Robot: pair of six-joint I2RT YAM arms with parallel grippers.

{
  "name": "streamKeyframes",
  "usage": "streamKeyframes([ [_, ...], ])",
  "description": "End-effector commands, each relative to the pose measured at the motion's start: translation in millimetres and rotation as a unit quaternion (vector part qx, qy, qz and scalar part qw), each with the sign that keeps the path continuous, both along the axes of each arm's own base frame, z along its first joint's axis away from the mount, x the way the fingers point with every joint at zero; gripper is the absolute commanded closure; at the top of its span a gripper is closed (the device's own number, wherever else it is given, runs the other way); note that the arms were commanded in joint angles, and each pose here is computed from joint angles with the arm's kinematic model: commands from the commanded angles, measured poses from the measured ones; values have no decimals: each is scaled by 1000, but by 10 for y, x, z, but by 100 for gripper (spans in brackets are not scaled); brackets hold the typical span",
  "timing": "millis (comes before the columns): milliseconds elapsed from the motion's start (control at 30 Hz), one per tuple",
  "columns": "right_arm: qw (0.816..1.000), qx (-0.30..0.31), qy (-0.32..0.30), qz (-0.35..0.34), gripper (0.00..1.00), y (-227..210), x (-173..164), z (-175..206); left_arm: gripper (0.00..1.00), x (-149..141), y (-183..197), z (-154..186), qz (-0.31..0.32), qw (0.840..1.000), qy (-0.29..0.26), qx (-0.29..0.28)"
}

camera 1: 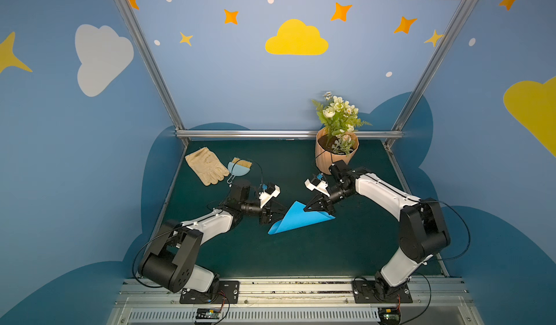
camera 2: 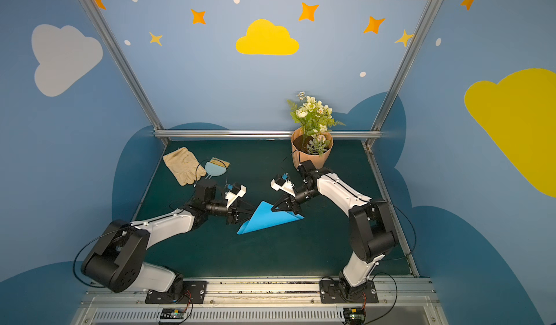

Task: Fold the square paper diagonally
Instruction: Fold the paper at the center of the board.

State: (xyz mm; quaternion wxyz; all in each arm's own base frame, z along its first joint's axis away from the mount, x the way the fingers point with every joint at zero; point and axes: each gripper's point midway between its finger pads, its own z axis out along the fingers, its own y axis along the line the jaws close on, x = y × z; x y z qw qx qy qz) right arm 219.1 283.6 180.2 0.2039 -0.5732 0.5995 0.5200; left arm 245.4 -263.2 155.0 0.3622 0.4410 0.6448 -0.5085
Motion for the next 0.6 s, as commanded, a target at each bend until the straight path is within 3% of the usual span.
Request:
streamKeyframes([
  [0,1000,-6,0,-5,100,5,60,-5,54,-27,-19,86,-14,1000,-7,-12],
  [567,1000,-1,-3,-14,100,-39,94,25,49,-52,72,58,16,1000,-21,14],
])
